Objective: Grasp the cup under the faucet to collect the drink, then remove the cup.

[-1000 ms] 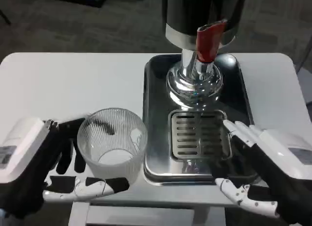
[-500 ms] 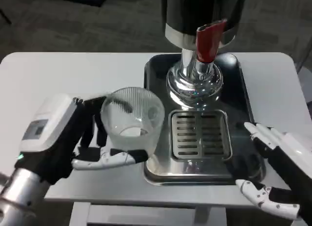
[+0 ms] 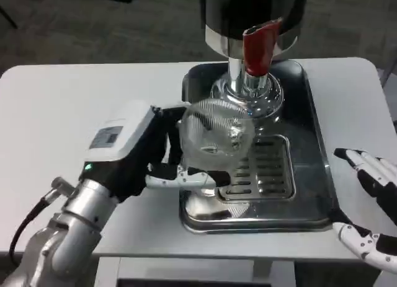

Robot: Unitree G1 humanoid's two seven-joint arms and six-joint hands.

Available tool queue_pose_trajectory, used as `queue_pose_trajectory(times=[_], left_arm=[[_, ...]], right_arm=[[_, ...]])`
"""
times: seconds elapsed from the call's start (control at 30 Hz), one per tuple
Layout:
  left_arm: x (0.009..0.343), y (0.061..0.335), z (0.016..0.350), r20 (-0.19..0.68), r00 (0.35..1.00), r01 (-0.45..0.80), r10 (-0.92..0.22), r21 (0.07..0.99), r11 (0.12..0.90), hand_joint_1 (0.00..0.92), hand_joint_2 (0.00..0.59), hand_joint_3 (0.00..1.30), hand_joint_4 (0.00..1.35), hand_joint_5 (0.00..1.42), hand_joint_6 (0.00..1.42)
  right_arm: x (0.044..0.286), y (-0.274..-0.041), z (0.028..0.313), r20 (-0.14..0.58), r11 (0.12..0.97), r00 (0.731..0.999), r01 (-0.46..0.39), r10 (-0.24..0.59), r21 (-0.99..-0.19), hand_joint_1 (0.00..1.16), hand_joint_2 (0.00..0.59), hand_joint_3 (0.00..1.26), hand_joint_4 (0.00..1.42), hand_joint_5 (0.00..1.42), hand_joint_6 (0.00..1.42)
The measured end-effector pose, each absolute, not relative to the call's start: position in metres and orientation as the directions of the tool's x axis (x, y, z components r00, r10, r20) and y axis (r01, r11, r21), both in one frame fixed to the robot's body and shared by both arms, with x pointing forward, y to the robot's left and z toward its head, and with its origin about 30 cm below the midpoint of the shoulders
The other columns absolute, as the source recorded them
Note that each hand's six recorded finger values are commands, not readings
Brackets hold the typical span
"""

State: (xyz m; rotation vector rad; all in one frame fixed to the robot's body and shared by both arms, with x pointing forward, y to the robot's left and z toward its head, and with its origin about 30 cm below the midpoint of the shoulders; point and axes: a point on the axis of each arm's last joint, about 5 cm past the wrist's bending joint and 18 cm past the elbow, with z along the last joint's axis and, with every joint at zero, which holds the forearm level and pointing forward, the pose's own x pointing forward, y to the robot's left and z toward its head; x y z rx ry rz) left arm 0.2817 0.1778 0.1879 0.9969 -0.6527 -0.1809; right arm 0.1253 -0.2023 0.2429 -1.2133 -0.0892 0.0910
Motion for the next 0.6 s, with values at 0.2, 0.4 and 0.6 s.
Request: queue_pose_trajectory(times=[0.2, 0.4, 0.6], left_arm=[[0.286, 0.166, 0.191, 0.422, 0.785, -0.133, -0.454, 0.83, 0.542, 0.49, 0.035, 0.91, 1.03, 1.17, 1.38], [0.289, 0.16, 0.194, 0.414, 0.779, -0.128, -0.47, 0.84, 0.527, 0.451, 0.042, 0.79, 0.82, 1.0, 1.28], [0.289, 0.163, 0.195, 0.402, 0.785, -0.127, -0.47, 0.848, 0.514, 0.296, 0.083, 0.58, 0.56, 0.75, 0.97]], right_arm=[[0.124, -0.205, 0.243, 0.018, 0.348, 0.993, -0.026, 0.12, -0.937, 0.37, 0.485, 0.03, 0.0, 0.0, 0.0], [0.124, -0.206, 0.242, 0.021, 0.354, 0.993, -0.02, 0.112, -0.935, 0.37, 0.485, 0.03, 0.0, 0.0, 0.0], [0.124, -0.206, 0.242, 0.023, 0.359, 0.993, -0.021, 0.118, -0.933, 0.37, 0.485, 0.04, 0.0, 0.0, 0.0]])
